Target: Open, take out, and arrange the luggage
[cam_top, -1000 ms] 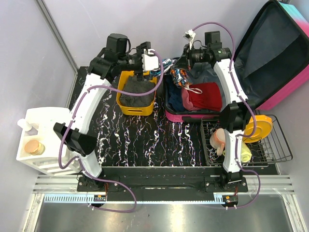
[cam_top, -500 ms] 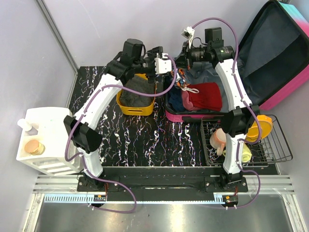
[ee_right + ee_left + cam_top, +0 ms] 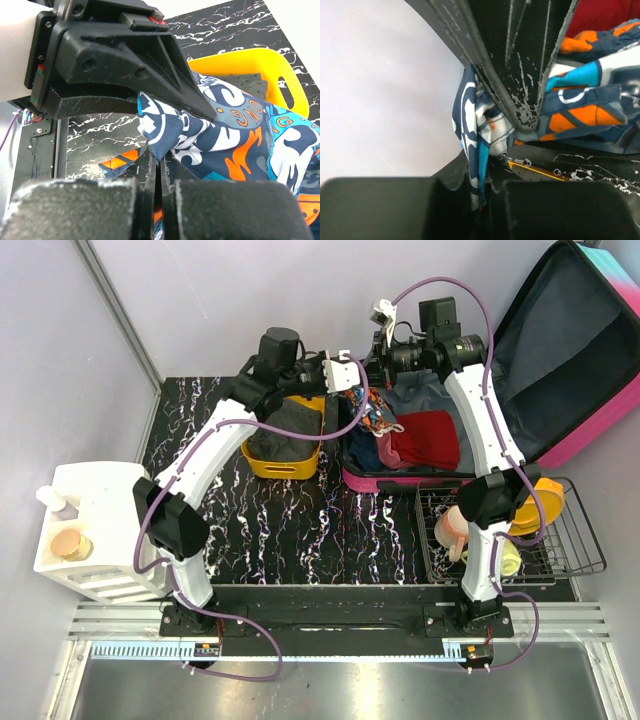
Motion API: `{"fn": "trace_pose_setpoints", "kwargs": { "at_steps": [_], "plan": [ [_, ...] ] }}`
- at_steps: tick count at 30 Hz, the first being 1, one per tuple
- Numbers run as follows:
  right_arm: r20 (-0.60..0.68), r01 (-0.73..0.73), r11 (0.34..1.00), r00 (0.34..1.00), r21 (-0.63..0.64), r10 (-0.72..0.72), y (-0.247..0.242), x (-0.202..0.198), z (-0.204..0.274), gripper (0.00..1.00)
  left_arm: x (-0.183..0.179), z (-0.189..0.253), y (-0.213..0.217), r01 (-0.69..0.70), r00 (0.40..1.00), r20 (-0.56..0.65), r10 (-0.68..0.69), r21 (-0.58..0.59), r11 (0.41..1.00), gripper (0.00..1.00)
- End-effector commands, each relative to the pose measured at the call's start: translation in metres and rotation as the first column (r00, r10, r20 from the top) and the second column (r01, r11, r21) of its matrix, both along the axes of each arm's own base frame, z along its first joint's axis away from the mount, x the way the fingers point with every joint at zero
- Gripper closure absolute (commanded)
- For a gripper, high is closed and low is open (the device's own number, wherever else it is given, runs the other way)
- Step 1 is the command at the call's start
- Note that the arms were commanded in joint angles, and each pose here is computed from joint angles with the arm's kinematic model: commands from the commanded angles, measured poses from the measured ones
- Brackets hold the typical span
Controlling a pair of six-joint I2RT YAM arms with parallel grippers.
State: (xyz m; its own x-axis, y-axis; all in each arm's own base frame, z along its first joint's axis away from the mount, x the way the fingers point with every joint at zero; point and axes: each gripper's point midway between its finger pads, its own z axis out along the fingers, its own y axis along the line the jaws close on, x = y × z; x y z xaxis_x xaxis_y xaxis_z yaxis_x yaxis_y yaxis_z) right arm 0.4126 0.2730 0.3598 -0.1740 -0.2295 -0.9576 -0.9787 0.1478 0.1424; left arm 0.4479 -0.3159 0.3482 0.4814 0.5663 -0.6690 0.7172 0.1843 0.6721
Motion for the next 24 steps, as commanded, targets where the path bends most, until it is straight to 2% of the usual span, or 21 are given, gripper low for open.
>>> {"fn": "trace_pose_setpoints", "kwargs": {
  "at_steps": [1,3,4,7,8,10,11,15,20,24],
  "plan": [
    [0.093,-0.05,0.997,0.995,0.059,0.044,0.005,-0.028,0.05,0.84,-0.028,0.053,0.009,0.026,0.997,0.077,-0.019,-0.084,0.996,0.97],
    [0.095,-0.031,0.997,0.995,0.071,0.024,0.005,-0.025,0.058,0.65,-0.04,0.057,0.021,0.011,0.999,0.047,-0.007,-0.075,0.997,1.0],
    [0.092,-0.017,0.997,0.996,0.076,0.01,0.004,-0.022,0.06,0.39,-0.045,0.059,0.027,0.003,0.999,0.032,-0.001,-0.075,0.997,1.0],
    [0.081,0.047,0.991,0.995,0.122,-0.058,-0.002,-0.008,0.076,0.15,-0.069,0.061,0.046,-0.026,1.0,-0.017,0.025,-0.043,0.999,1.0],
    [0.073,0.083,0.984,0.993,0.16,-0.095,-0.009,0.001,0.089,0.01,-0.081,0.07,0.055,-0.033,0.999,-0.011,0.032,-0.048,0.998,1.0],
    [0.058,0.125,0.972,0.989,0.196,-0.139,-0.017,0.014,0.098,0.0,-0.097,0.059,0.066,-0.054,0.996,-0.073,0.052,-0.023,0.998,1.0],
    [0.043,0.146,0.962,0.986,0.229,-0.16,-0.021,0.021,0.106,0.0,-0.109,0.066,0.074,-0.06,0.996,-0.066,0.058,-0.026,0.998,1.0],
    [0.032,0.196,0.951,0.977,0.241,-0.209,-0.036,0.042,0.104,0.0,-0.143,0.053,0.101,-0.109,0.983,-0.145,0.112,0.029,0.994,1.0],
    [-0.001,0.204,0.951,0.978,0.23,-0.21,-0.037,0.047,0.092,0.0,-0.184,0.049,0.129,-0.174,0.952,-0.25,0.178,0.039,0.984,1.0],
    [-0.028,0.201,0.954,0.98,0.223,-0.199,-0.036,0.049,0.083,0.0,-0.206,0.033,0.148,-0.229,0.908,-0.337,0.249,0.099,0.968,1.0]
  ]
}}
